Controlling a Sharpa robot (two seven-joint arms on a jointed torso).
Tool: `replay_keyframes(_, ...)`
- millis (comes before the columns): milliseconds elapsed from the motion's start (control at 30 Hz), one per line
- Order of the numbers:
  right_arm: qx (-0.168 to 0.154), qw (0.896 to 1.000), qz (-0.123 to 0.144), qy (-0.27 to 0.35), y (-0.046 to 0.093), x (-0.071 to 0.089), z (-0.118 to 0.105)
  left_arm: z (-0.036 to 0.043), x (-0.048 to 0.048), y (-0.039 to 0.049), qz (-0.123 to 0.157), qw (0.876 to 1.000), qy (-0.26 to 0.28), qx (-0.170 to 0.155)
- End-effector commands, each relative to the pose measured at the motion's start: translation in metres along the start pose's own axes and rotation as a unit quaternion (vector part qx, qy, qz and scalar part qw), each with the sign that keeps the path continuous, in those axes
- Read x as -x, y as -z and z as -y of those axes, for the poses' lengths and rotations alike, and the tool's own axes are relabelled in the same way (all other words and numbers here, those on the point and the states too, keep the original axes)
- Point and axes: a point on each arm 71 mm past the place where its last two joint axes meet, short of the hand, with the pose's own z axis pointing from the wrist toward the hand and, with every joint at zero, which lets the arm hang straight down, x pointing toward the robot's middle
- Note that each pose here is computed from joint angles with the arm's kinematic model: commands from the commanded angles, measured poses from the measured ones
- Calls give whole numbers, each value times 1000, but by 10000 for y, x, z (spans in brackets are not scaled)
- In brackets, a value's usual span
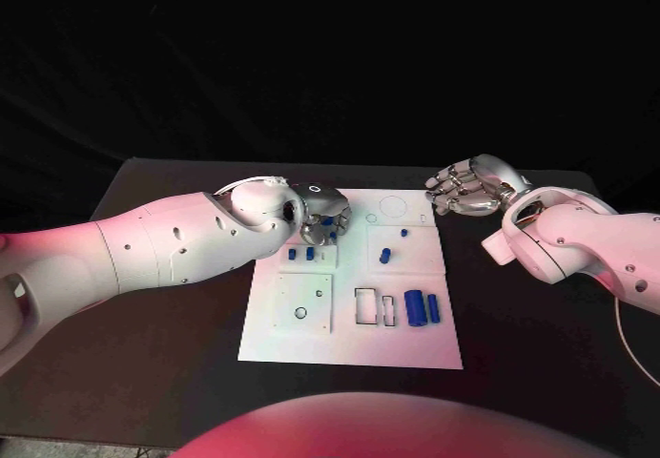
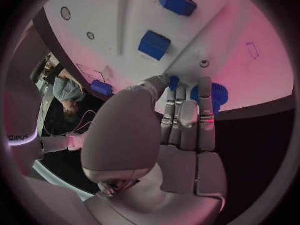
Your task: Assemble the parts on the task board
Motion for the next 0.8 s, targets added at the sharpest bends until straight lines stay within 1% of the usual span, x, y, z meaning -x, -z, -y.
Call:
replay_keyframes(33,6,1000,-3,1,-1,-10,-10,9,-16,-2,-13,1000,7,-5)
replay_keyframes(800,4,1000,-4,1,-3,-16,-3,-42,-54,17,-35,999,13,10)
